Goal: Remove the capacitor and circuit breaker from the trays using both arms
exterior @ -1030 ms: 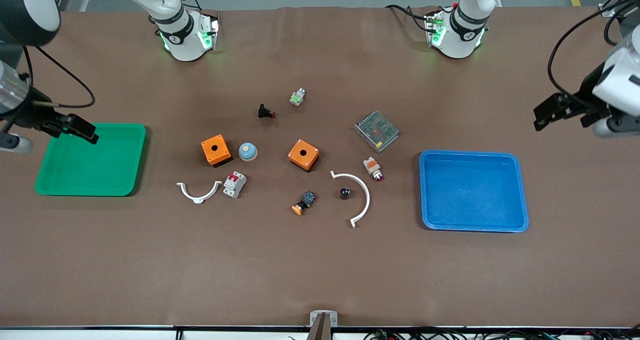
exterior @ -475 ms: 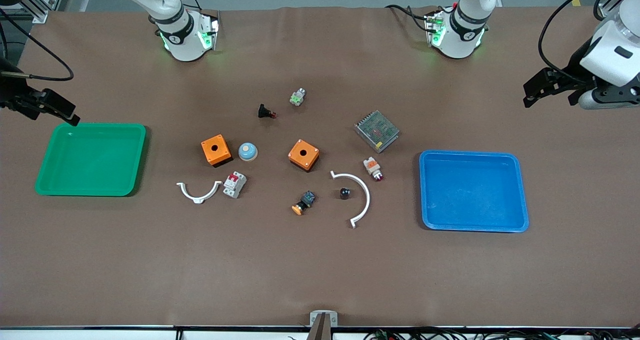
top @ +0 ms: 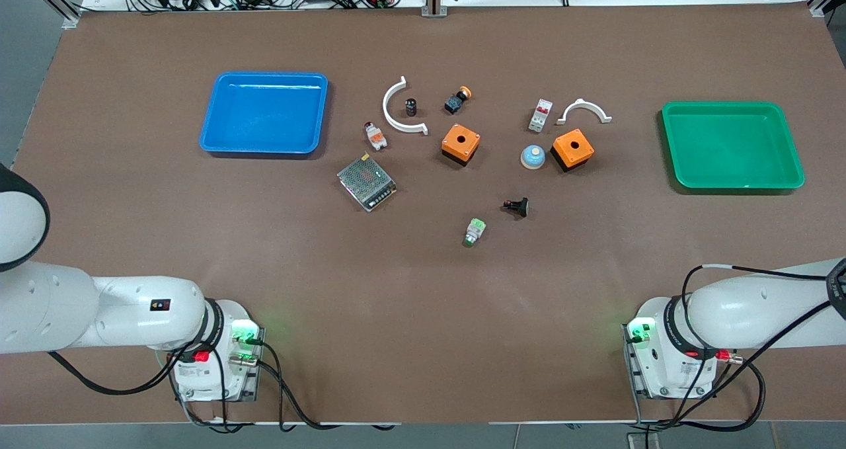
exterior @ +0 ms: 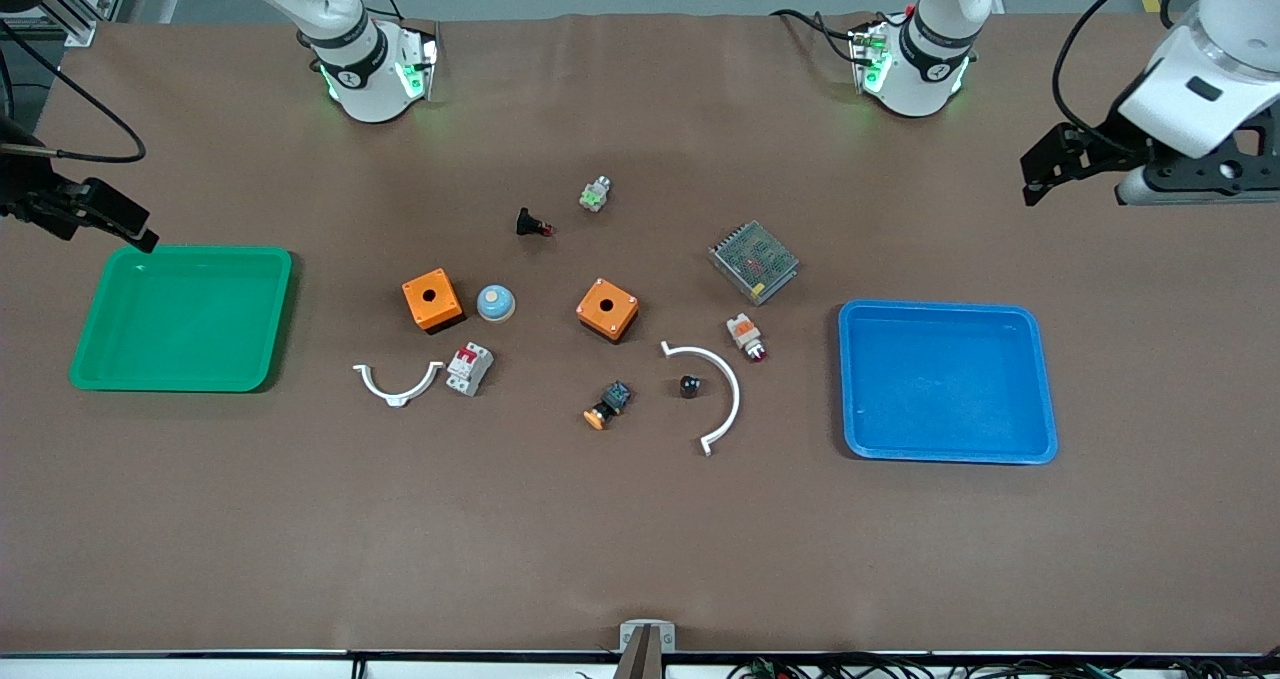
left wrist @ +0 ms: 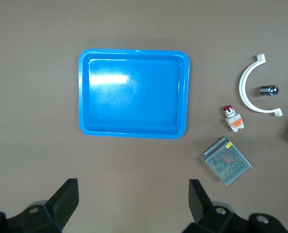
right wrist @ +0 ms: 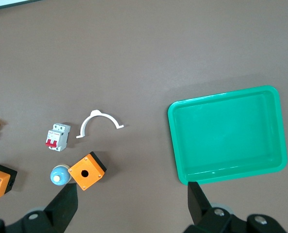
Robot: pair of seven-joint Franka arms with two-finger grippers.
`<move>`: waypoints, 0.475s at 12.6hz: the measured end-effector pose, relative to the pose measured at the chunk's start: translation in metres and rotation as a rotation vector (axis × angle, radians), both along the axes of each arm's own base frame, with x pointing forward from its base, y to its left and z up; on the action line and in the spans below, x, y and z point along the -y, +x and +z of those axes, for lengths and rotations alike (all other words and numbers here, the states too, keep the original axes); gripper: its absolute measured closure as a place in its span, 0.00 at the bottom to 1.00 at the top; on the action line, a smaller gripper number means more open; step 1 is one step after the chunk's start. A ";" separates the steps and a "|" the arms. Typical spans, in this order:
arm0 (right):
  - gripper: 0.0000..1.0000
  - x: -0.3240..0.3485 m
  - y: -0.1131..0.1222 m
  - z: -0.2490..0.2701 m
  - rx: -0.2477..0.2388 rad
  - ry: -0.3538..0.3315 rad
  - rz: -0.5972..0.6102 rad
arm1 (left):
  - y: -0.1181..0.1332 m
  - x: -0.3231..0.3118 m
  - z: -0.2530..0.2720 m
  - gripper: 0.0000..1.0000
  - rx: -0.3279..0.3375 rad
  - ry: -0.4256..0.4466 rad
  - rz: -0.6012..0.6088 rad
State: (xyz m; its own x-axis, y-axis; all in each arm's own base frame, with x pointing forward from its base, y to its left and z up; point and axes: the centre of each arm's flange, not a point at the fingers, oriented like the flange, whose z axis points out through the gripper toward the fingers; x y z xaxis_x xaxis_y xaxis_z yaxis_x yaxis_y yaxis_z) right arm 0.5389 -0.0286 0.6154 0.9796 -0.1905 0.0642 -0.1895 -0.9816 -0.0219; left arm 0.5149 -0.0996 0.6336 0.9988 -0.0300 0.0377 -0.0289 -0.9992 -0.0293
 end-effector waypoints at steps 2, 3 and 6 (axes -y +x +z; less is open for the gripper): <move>0.00 0.006 0.000 0.001 0.002 -0.002 -0.007 | -0.001 -0.002 0.007 0.00 0.014 0.002 0.004; 0.00 0.009 -0.001 0.002 0.003 -0.007 -0.002 | -0.001 -0.008 0.011 0.00 0.016 0.002 0.013; 0.00 0.011 -0.001 0.005 0.009 -0.017 0.008 | -0.004 -0.016 0.011 0.00 -0.019 0.005 0.027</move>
